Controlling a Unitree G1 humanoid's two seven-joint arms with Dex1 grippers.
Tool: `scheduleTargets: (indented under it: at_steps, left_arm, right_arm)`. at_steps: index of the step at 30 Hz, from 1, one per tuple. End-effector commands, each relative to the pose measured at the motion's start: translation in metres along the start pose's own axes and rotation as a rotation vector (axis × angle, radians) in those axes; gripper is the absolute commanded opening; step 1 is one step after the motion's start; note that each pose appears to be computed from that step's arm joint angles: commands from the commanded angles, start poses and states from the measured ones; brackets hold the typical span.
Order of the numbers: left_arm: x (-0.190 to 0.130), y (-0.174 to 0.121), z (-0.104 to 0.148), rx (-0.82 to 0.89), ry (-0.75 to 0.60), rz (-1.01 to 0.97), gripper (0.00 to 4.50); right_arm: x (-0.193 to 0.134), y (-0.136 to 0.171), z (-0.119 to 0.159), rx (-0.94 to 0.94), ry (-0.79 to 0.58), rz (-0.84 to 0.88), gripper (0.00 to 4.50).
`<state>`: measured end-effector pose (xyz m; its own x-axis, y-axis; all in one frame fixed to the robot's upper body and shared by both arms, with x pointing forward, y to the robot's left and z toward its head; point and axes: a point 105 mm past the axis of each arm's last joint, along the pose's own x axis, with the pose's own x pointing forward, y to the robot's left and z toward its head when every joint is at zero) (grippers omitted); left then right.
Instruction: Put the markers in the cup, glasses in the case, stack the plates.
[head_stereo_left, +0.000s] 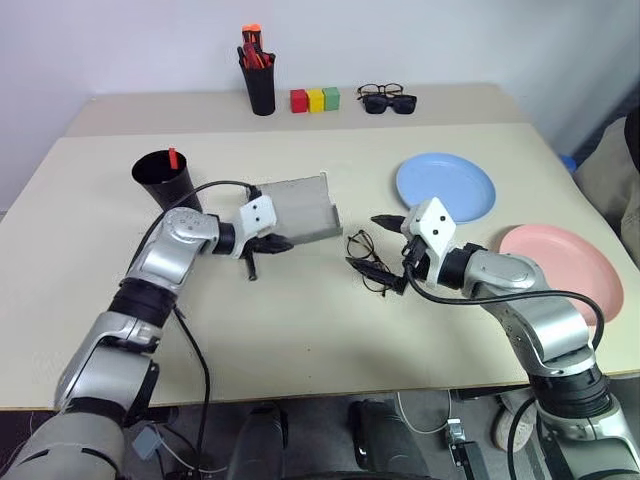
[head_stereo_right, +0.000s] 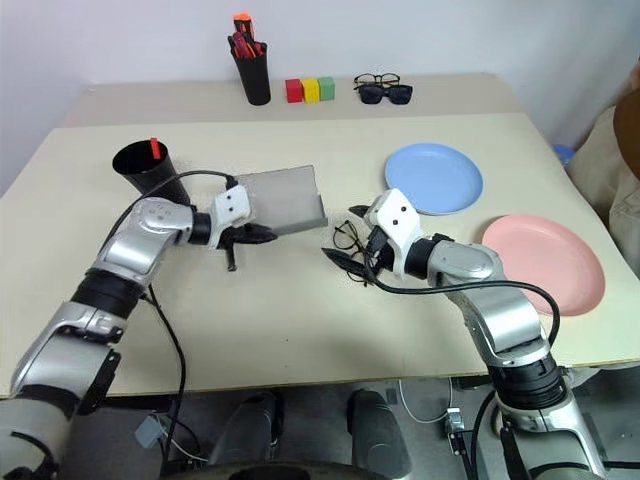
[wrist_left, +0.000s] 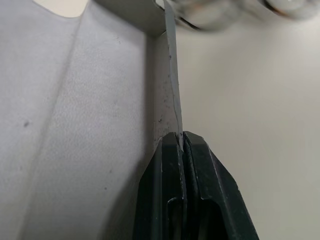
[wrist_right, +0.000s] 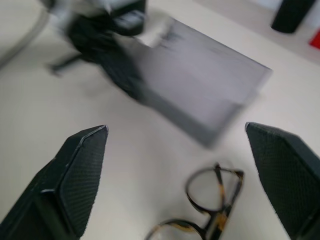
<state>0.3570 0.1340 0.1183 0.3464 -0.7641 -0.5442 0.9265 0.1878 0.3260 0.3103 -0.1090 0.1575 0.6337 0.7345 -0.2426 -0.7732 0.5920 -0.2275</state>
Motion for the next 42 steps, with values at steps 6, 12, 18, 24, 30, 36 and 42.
scheduleTargets:
  at_steps: [6, 12, 18, 24, 30, 36, 42]
  left_arm:
    - [-0.021, -0.031, 0.014, 0.063, -0.041, -0.156, 0.3]
    - [-0.018, -0.026, 0.016, 0.071, -0.052, -0.087, 2.89]
    - [-0.036, -0.018, 0.028, 0.006, -0.162, 0.057, 3.42]
    - [-0.055, -0.026, 0.025, -0.084, -0.189, 0.187, 3.48]
    - [-0.074, -0.03, 0.01, -0.21, -0.193, 0.361, 3.48]
    - [-0.087, -0.042, -0.005, -0.31, -0.177, 0.465, 3.48]
    - [-0.101, -0.051, -0.018, -0.379, -0.172, 0.556, 3.48]
  right_arm:
    - [0.0, -0.019, -0.014, 0.174, 0.135, -0.089, 4.5]
    - [0.005, -0.026, -0.022, 0.262, 0.186, -0.14, 4.5]
    - [0.016, -0.031, -0.033, 0.308, 0.234, -0.176, 4.5]
    - [0.019, -0.03, -0.039, 0.332, 0.264, -0.182, 3.23]
    - [0.022, -0.026, -0.036, 0.34, 0.269, -0.164, 0.2]
    - [0.019, -0.031, -0.016, 0.194, 0.24, -0.155, 0.09]
    - [0.025, -0.023, 0.026, 0.023, 0.144, -0.067, 0.09]
